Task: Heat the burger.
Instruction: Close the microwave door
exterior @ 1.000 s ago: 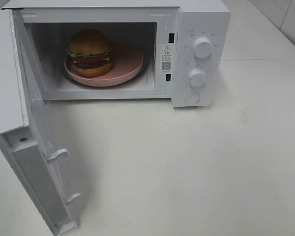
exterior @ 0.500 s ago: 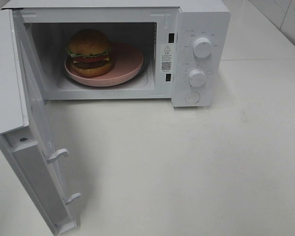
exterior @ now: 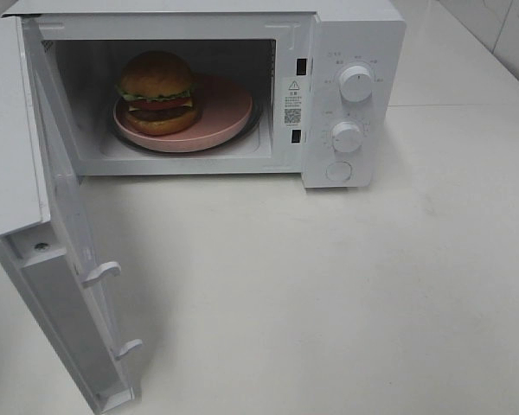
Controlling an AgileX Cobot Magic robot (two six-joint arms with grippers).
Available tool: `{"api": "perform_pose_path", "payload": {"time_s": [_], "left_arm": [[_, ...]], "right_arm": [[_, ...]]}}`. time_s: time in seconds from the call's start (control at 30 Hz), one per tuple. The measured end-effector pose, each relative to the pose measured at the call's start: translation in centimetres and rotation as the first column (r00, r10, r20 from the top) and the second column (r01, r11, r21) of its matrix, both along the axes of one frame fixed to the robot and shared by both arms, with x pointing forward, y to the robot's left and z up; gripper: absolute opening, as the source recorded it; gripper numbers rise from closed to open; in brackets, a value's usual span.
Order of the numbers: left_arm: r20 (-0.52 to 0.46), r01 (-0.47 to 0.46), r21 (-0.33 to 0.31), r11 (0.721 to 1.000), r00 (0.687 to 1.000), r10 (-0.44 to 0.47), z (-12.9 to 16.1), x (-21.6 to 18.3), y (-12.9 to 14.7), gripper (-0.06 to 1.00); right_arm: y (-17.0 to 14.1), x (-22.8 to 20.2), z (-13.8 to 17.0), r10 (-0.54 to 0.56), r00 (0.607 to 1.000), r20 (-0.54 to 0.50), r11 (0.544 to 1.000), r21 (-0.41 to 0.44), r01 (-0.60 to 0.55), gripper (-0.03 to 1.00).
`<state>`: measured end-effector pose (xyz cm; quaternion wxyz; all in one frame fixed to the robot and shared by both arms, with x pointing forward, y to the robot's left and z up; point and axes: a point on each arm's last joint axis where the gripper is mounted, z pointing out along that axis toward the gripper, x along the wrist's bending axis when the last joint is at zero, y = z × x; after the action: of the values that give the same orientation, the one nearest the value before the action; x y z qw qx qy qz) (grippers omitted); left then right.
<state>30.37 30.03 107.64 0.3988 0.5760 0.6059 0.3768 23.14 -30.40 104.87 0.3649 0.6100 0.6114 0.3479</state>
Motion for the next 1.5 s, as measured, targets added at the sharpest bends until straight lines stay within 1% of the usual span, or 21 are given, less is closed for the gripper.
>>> {"api": "perform_pose_path", "payload": {"time_s": [0.03,0.1,0.13,0.17,0.2,0.23,0.3,0.37,0.67,0.73,0.87,0.93,1.03,1.07,1.1,1.13,1.17,1.2,1.23,1.3,1.5], "left_arm": [[0.000,0.000,0.000,1.000,1.000,0.000,0.0,0.0,0.0,0.00],[0.061,-0.005,-0.003,1.000,0.998,0.005,-0.6,1.0,0.1,0.00],[0.061,-0.005,-0.003,1.000,0.998,0.005,-0.6,1.0,0.1,0.00],[0.104,-0.011,-0.012,1.000,0.995,0.012,-1.3,1.7,0.1,0.00],[0.104,-0.011,-0.012,1.000,0.995,0.012,-1.3,1.7,0.1,0.00],[0.148,-0.019,-0.016,1.000,0.989,0.021,-1.9,2.3,0.2,0.00],[0.164,-0.022,-0.017,1.000,0.986,0.025,-2.3,2.5,0.2,0.00],[0.246,-0.042,-0.019,0.999,0.968,0.046,-3.8,3.7,0.5,0.00],[0.321,-0.068,-0.022,0.997,0.945,0.071,-5.2,5.4,0.8,0.00],[0.351,-0.075,-0.049,0.996,0.932,0.088,-5.2,6.1,0.9,0.00],[0.348,-0.063,-0.054,0.997,0.934,0.078,-5.4,6.9,0.8,0.00],[0.301,-0.007,-0.003,1.000,0.954,0.008,-6.3,7.9,0.4,0.00],[0.288,0.013,0.006,1.000,0.957,-0.014,-6.5,8.2,0.2,0.00],[0.270,0.054,0.014,0.998,0.961,-0.056,-6.9,8.6,-0.1,0.00],[0.259,0.097,0.015,0.995,0.961,-0.097,-7.2,9.1,-0.5,0.00],[0.259,0.097,0.015,0.995,0.961,-0.097,-7.2,9.1,-0.5,0.00],[0.259,0.124,0.018,0.992,0.958,-0.125,-7.4,9.3,-0.7,0.00],[0.254,0.177,0.026,0.984,0.951,-0.178,-7.7,9.8,-1.2,0.00],[0.254,0.177,0.026,0.984,0.951,-0.178,-7.7,9.8,-1.2,0.00],[0.249,0.250,0.038,0.968,0.935,-0.251,-8.3,10.4,-1.8,0.00],[0.217,0.302,0.005,0.953,0.930,-0.296,-9.7,11.5,-2.2,0.00]], "right_arm": [[0.0,0.0,0.0,0.000,1.000,0.000,1.000,0.000,0.000,0.76],[0.0,0.0,0.0,0.000,1.000,0.000,1.000,0.000,0.000,0.76],[0.0,0.0,0.0,0.000,1.000,0.000,1.000,0.000,0.000,0.76],[0.0,0.0,0.0,0.000,1.000,0.000,1.000,0.000,0.000,0.76],[0.0,0.0,0.0,0.000,1.000,0.000,1.000,0.000,0.000,0.76],[0.0,0.0,0.0,0.000,1.000,0.000,1.000,0.000,0.000,0.76],[0.0,0.0,0.0,0.000,1.000,0.000,1.000,0.000,0.000,0.76],[0.0,0.0,0.0,0.000,1.000,0.000,1.000,0.000,0.000,0.76],[0.0,0.0,0.0,0.000,1.000,0.000,1.000,0.000,0.000,0.76],[0.0,0.0,0.0,0.000,1.000,0.000,1.000,0.000,0.000,0.76],[0.0,0.0,0.0,0.000,1.000,0.000,1.000,0.000,0.000,0.76],[0.0,0.0,0.0,0.000,1.000,0.000,1.000,0.000,0.000,0.76],[0.0,0.0,0.0,0.000,1.000,0.000,1.000,0.000,0.000,0.76],[0.0,0.0,0.0,0.000,1.000,0.000,1.000,0.000,0.000,0.76],[0.0,0.0,0.0,0.000,1.000,0.000,1.000,0.000,0.000,0.76],[0.0,0.0,0.0,0.000,1.000,0.000,1.000,0.000,0.000,0.76],[0.0,0.0,0.0,0.000,1.000,0.000,1.000,0.000,0.000,0.76],[0.0,0.0,0.0,0.000,1.000,0.000,1.000,0.000,0.000,0.76],[0.0,0.0,0.0,0.000,1.000,0.000,1.000,0.000,0.000,0.76],[0.0,0.0,0.0,0.000,1.000,0.000,1.000,0.000,0.000,0.76],[0.0,0.0,0.0,0.000,1.000,0.000,1.000,0.000,0.000,0.76]]}}
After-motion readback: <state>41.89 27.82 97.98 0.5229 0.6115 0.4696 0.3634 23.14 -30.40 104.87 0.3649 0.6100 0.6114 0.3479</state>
